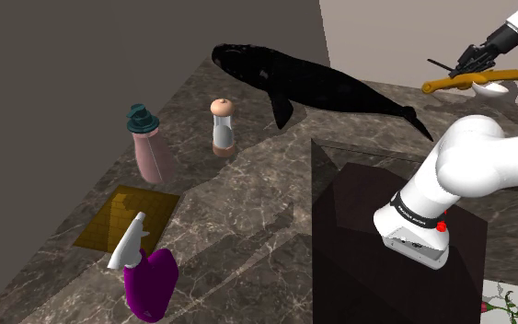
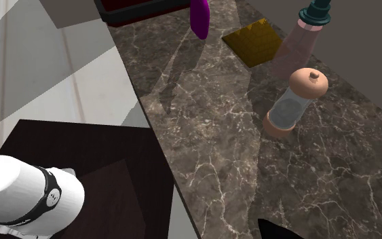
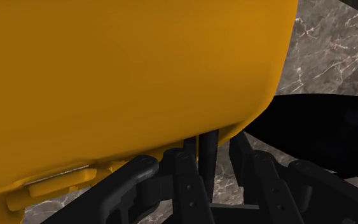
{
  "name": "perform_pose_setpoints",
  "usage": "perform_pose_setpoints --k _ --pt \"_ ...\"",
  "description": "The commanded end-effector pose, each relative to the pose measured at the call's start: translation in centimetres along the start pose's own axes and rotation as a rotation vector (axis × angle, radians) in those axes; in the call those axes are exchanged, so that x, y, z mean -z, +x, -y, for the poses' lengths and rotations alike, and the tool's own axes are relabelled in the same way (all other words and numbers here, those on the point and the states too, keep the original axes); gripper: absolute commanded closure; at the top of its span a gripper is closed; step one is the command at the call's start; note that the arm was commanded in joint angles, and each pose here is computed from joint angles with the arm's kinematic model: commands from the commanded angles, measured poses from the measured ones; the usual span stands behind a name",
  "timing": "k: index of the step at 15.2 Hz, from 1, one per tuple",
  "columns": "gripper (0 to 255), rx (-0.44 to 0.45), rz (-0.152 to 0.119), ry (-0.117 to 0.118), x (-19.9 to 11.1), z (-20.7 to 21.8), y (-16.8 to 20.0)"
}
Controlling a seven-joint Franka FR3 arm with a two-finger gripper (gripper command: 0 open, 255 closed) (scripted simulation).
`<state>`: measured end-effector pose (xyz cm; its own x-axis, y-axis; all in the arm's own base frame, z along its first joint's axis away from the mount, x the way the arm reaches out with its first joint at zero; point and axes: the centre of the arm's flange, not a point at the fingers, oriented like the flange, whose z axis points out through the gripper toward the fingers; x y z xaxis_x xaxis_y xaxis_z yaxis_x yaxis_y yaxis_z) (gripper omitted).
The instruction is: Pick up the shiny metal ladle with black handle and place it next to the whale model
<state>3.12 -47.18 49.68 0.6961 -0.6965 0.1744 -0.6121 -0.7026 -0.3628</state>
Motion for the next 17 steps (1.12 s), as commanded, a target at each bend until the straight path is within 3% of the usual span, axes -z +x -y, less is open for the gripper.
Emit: perform_pose_setpoints --k 1,17 --pt "255 0.000 -0.001 0.000 -1.0 -0.4 -0.2" --pt "255 0.000 -0.001 0.000 -8.7 -3.5 -1.7"
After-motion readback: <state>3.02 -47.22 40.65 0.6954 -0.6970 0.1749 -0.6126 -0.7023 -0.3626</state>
